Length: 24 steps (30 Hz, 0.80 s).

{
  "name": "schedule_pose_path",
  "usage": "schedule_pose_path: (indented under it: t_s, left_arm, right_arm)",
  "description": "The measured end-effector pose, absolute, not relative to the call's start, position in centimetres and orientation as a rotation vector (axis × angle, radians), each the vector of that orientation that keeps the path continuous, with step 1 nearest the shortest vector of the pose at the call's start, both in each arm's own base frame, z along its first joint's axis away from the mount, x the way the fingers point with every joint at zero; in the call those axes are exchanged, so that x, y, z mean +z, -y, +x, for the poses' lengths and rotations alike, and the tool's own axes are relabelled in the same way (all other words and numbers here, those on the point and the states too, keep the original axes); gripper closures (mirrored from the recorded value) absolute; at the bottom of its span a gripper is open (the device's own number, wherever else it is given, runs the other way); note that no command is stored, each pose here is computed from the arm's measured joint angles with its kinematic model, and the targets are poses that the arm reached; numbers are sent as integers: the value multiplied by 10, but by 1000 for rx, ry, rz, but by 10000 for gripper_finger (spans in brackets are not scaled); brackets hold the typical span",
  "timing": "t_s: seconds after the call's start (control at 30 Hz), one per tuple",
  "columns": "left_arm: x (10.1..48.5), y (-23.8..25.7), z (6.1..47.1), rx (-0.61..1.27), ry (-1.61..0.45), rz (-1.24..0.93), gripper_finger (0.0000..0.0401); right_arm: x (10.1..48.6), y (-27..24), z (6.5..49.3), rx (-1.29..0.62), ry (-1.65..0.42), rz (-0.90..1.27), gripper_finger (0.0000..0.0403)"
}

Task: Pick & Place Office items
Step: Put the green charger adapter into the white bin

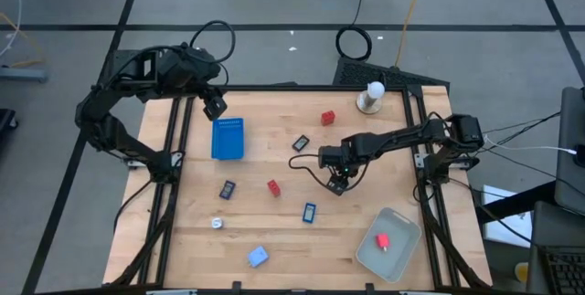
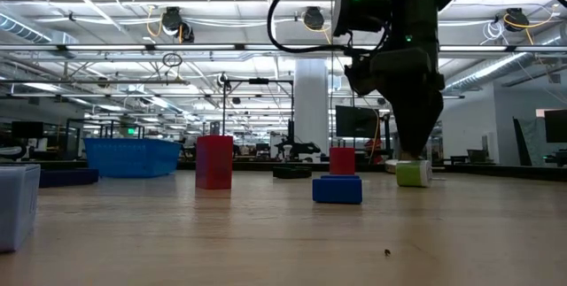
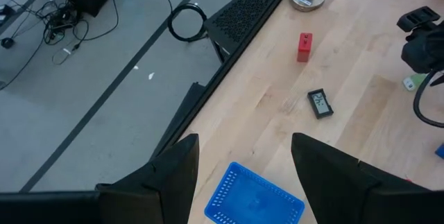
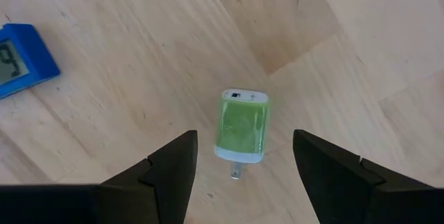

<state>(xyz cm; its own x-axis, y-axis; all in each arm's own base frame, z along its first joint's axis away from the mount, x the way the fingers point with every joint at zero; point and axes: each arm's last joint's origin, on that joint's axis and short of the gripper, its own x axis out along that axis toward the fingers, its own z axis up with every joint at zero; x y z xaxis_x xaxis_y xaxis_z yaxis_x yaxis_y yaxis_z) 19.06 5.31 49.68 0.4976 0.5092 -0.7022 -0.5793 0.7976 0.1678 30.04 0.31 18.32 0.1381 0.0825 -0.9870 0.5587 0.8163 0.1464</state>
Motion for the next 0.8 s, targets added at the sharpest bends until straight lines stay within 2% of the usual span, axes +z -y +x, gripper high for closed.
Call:
schedule_pose_path:
  t_s: [0.8]
  left_arm:
    - [497,-53,191,664,-814,-103,171]
  right_arm:
    - [151,-19,293,-310,-1340,590,174]
